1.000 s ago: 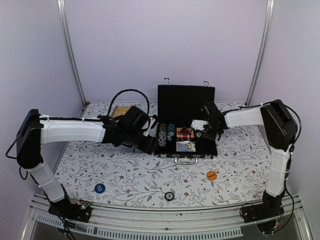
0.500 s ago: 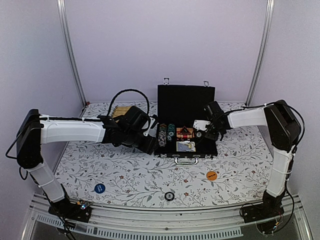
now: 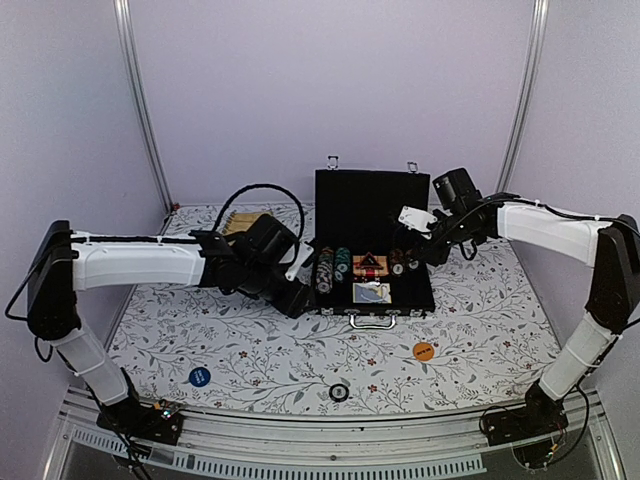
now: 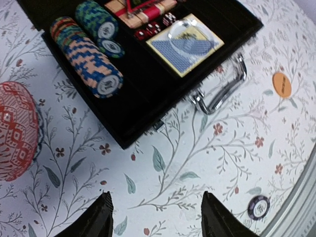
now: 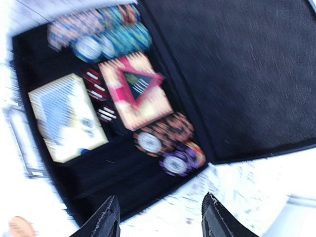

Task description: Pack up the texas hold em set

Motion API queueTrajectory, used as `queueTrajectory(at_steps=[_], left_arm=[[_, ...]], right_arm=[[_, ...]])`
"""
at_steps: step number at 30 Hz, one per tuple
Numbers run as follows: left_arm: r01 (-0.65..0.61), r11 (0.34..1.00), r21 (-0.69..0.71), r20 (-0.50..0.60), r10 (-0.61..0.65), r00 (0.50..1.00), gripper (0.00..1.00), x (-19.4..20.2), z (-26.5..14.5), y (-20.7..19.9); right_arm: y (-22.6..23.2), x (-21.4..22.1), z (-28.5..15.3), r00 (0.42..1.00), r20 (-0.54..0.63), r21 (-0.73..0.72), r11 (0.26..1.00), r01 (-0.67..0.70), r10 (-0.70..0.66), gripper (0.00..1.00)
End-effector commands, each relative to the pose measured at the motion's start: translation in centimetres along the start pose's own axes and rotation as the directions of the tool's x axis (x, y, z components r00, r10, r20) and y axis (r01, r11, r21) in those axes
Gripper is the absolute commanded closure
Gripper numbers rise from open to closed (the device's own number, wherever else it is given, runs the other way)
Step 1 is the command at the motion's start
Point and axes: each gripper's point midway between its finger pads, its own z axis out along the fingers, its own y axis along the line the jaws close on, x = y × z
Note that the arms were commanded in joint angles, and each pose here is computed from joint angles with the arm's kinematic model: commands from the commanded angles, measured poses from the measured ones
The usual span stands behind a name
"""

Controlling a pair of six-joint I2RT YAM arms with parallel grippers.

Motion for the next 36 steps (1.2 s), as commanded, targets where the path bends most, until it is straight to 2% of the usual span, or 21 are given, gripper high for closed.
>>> queueTrajectory(at_steps=[1, 5, 9, 13, 21, 29, 36], left_arm=[[-0.192, 0.965, 0.177, -0.157, 0.221, 0.963, 0.39, 5.1, -0.2, -5.9], [-0.279, 0.927, 0.25, -0.272, 0.343, 0.899, 0.39, 9.1, 0.8, -9.0], [-0.347, 0.886, 0.309, -0.29, 0.435, 0.852, 0.38, 10.8, 1.5, -11.9], [-0.417, 0.848, 0.326, -0.279, 0.508, 0.815, 0.38, 11.5, 2.4, -13.7], [-0.539, 0.802, 0.259, -0.344, 0.598, 0.724, 0.38, 13.7, 5.3, -13.5], [-0.592, 0.773, 0.228, -0.353, 0.632, 0.69, 0.44, 13.7, 7.3, -13.0], [-0.607, 0.76, 0.232, -0.268, 0.65, 0.711, 0.5, 10.2, 9.7, -14.2]], right_arm=[[3.9, -2.2, -3.4, 0.985, 0.133, -0.223, 0.972, -0.078, 0.11, 0.43], [6.7, -2.0, -4.6, 0.974, 0.182, -0.332, 0.941, -0.066, 0.133, 0.43], [9.3, -1.8, -5.3, 0.962, 0.22, -0.433, 0.9, -0.052, 0.162, 0.43], [10.2, -1.0, -5.0, 0.96, 0.217, -0.448, 0.892, -0.064, 0.178, 0.44], [10.4, -0.3, -4.4, 0.963, 0.204, -0.434, 0.898, -0.071, 0.175, 0.44], [10.3, -0.1, -4.0, 0.966, 0.198, -0.425, 0.902, -0.07, 0.168, 0.46], [10.0, 0.3, -3.5, 0.97, 0.181, -0.403, 0.912, -0.076, 0.161, 0.47]])
